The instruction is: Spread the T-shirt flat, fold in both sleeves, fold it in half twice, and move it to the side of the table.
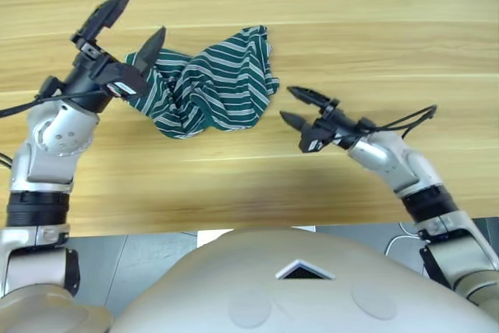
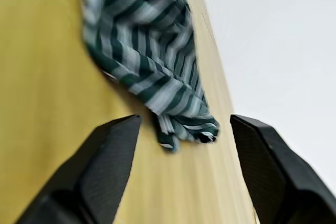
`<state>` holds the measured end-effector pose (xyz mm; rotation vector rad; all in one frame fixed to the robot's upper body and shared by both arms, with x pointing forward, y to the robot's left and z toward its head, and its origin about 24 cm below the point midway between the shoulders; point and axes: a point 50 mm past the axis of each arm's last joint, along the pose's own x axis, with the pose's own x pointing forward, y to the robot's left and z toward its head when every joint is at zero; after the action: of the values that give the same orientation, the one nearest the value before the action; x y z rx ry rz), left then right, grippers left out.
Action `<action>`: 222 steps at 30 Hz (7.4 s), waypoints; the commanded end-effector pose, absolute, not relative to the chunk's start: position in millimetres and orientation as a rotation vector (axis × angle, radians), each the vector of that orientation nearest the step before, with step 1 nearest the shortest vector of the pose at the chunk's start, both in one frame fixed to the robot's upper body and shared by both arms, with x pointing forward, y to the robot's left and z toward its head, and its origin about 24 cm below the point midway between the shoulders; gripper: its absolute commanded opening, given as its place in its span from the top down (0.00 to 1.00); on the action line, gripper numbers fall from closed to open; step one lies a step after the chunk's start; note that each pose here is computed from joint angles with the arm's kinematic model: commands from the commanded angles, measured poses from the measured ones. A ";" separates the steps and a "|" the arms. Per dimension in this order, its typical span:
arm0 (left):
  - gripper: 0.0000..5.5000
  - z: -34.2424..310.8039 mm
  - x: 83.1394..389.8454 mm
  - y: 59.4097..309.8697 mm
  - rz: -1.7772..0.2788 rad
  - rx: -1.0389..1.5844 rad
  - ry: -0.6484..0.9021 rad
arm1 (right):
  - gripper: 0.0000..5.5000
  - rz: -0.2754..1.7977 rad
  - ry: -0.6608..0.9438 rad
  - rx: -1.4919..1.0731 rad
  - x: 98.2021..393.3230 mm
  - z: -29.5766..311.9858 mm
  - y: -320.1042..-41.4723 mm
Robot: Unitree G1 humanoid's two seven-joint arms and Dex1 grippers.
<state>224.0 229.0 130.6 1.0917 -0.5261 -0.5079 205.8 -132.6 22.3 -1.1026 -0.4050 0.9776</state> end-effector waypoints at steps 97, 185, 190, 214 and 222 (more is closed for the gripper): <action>1.00 67.8 194.0 214.5 -0.734 0.996 -0.201 | 1.00 1.127 -0.298 -1.105 222.8 -14.4 -131.7; 0.59 65.8 176.2 241.2 -0.629 0.304 -0.400 | 0.58 0.897 -0.231 -1.045 222.3 38.1 -180.2; 0.59 52.7 209.6 266.3 -0.368 0.642 -0.245 | 0.58 0.969 0.019 -1.106 201.1 -17.1 -200.1; 0.59 17.3 253.1 244.2 -0.576 1.267 -0.077 | 0.58 0.988 -0.020 -1.060 193.2 -11.5 -210.5; 0.59 -0.6 245.7 249.6 -0.886 1.475 0.078 | 0.58 0.997 -0.031 -1.051 194.7 -12.6 -204.5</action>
<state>258.4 242.4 12.3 1.4040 -0.0242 -0.7303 204.8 -203.1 4.2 -1.0254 -0.1324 0.9337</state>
